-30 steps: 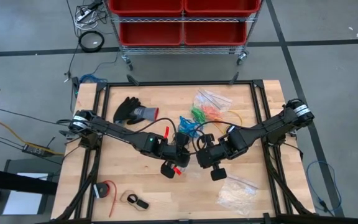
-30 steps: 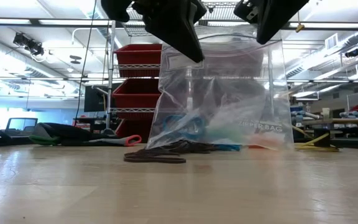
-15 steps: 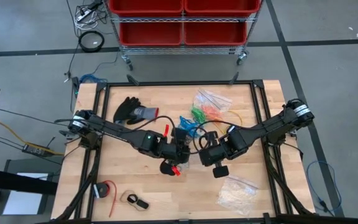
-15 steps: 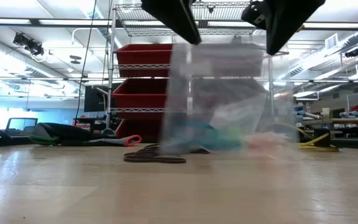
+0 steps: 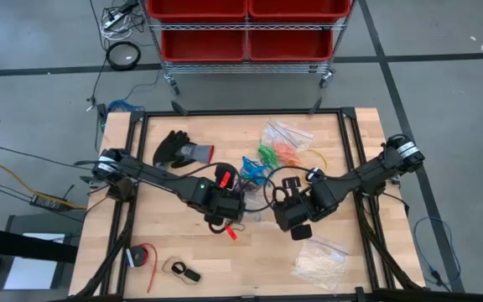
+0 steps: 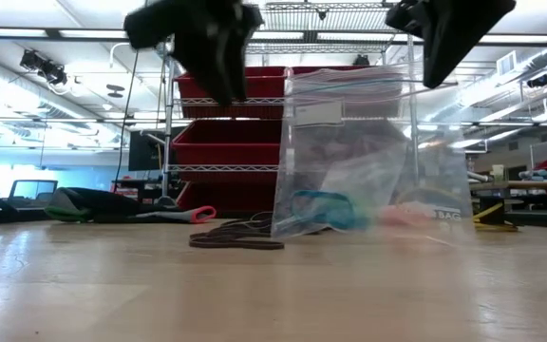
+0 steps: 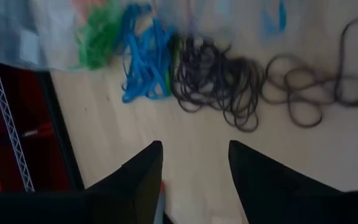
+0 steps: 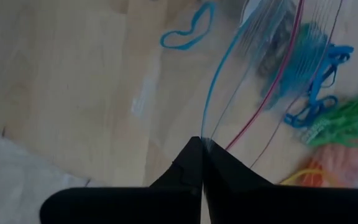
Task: Sort rubber bands
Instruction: Put the blue rubber band into the transparent zip bag
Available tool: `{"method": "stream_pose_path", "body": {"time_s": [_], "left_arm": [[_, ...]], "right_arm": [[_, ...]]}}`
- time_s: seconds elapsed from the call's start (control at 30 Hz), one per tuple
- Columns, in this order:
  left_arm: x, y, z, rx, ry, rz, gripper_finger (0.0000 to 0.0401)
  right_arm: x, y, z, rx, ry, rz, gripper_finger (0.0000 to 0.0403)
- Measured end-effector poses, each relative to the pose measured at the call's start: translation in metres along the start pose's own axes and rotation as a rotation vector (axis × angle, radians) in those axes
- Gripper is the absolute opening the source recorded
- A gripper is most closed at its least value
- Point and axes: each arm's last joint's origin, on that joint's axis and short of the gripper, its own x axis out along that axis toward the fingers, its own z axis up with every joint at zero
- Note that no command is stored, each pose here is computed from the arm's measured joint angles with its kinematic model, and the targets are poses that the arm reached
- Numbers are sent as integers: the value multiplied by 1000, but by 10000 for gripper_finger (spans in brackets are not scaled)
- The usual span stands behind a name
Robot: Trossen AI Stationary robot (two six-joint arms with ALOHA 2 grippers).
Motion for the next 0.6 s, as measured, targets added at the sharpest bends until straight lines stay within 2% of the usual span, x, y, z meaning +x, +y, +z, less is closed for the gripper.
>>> {"method": "stream_pose_path", "body": {"time_s": [0.17, 0.3, 0.4, 0.5, 0.6], "left_arm": [[41, -7, -15, 5, 11, 5, 180], [76, 3, -41, -105, -27, -31, 171], [94, 13, -62, -181, -120, -122, 169], [107, 27, -72, -259, -280, -230, 168], [119, 41, -78, -299, -373, -252, 168]], "right_arm": [[-4, 12, -5, 39, 10, -1, 0], [-7, 21, -9, 68, 15, 4, 0], [-8, 25, -11, 81, 15, 8, 0], [-9, 26, -11, 101, 14, 8, 0], [-9, 26, -11, 130, 9, 0, 0]]}}
